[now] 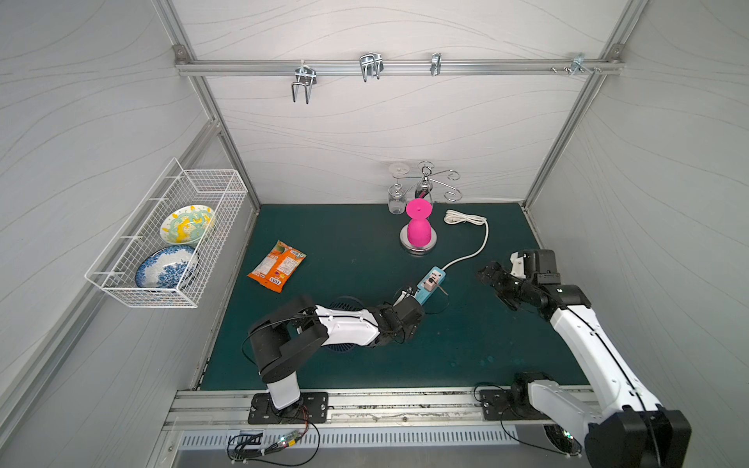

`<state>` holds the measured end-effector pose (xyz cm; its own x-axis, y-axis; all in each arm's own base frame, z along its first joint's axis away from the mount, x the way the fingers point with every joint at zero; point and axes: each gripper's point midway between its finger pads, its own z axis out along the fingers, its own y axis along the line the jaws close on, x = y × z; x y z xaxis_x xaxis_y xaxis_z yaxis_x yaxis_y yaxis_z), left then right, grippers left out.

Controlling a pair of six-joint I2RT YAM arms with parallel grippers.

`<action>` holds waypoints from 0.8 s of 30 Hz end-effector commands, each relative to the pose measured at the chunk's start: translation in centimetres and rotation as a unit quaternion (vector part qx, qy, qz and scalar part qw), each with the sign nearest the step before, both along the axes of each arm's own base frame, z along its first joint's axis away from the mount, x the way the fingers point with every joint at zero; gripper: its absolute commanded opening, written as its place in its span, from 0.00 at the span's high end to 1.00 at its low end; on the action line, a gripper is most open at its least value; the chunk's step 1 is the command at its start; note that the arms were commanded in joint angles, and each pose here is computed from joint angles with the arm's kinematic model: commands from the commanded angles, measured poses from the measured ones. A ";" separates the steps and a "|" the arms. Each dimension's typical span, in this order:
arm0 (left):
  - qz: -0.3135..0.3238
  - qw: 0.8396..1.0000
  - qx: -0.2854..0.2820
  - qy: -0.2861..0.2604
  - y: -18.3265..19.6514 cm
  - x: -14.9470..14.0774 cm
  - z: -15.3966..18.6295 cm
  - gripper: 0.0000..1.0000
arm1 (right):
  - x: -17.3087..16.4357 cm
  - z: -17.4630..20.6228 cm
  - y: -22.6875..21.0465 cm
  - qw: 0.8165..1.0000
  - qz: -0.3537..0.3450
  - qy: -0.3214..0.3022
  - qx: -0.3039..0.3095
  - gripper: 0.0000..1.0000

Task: Unplug the desk fan from the power strip
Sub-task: Adjust the plug at the center of the board.

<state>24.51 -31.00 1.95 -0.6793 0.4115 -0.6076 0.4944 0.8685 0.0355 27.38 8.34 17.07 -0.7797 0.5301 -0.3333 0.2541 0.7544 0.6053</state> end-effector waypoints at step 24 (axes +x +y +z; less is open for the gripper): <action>-0.125 0.990 -0.016 -0.055 -3.5 -4.1 2.4 0.13 | -0.5 -0.2 -0.3 1.000 -0.011 0.003 0.006 0.06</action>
